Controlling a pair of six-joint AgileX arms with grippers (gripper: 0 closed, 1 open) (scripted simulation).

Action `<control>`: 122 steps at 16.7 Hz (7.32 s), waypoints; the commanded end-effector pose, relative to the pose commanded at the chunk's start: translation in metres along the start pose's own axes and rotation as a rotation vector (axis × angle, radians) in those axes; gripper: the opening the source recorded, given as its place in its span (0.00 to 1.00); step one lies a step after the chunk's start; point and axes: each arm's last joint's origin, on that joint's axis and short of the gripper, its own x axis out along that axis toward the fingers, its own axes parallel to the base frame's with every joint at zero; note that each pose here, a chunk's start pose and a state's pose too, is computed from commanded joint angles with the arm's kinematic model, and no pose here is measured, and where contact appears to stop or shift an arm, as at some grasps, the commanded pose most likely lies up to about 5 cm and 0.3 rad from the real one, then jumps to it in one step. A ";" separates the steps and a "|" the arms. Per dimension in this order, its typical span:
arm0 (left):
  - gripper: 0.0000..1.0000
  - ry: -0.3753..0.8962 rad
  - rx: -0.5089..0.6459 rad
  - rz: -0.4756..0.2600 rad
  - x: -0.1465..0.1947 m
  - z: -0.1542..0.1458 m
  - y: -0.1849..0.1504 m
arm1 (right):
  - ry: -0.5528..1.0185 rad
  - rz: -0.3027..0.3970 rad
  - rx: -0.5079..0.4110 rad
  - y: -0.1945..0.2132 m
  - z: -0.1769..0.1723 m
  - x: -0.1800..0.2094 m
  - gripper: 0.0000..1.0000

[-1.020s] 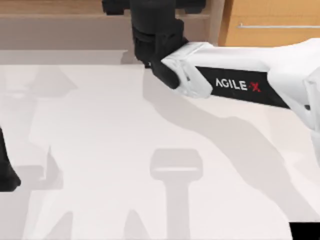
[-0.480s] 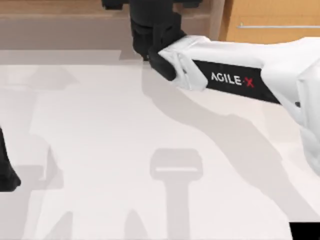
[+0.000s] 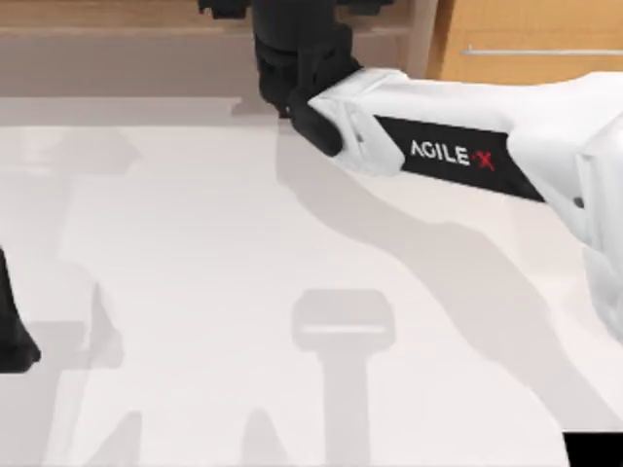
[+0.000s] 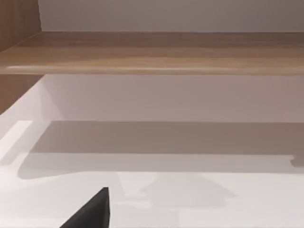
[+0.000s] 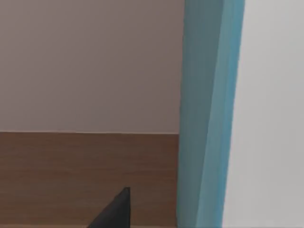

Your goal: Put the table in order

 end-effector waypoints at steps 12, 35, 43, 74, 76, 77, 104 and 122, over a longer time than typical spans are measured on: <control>1.00 0.000 0.000 0.000 0.000 0.000 0.000 | 0.000 0.000 0.000 0.000 0.000 0.000 0.00; 1.00 0.000 0.000 0.000 0.000 0.000 0.000 | -0.003 0.058 0.036 0.010 0.022 -0.053 0.00; 1.00 0.000 0.000 0.000 0.000 0.000 0.000 | 0.008 0.441 0.340 0.030 0.066 -0.134 0.00; 1.00 0.000 0.000 0.000 0.000 0.000 0.000 | 0.042 -0.379 1.494 -0.549 -0.039 -0.135 0.00; 1.00 0.000 0.000 0.000 0.000 0.000 0.000 | 0.112 -0.309 1.531 -0.538 -0.046 -0.117 0.00; 1.00 0.000 0.000 0.000 0.000 0.000 0.000 | 0.143 -0.276 1.545 -0.533 -0.049 -0.109 0.00; 1.00 0.000 0.000 0.000 0.000 0.000 0.000 | 0.206 -0.225 1.571 -0.522 -0.063 -0.063 0.45; 1.00 0.000 0.000 0.000 0.000 0.000 0.000 | 0.206 -0.220 1.568 -0.521 -0.061 -0.067 1.00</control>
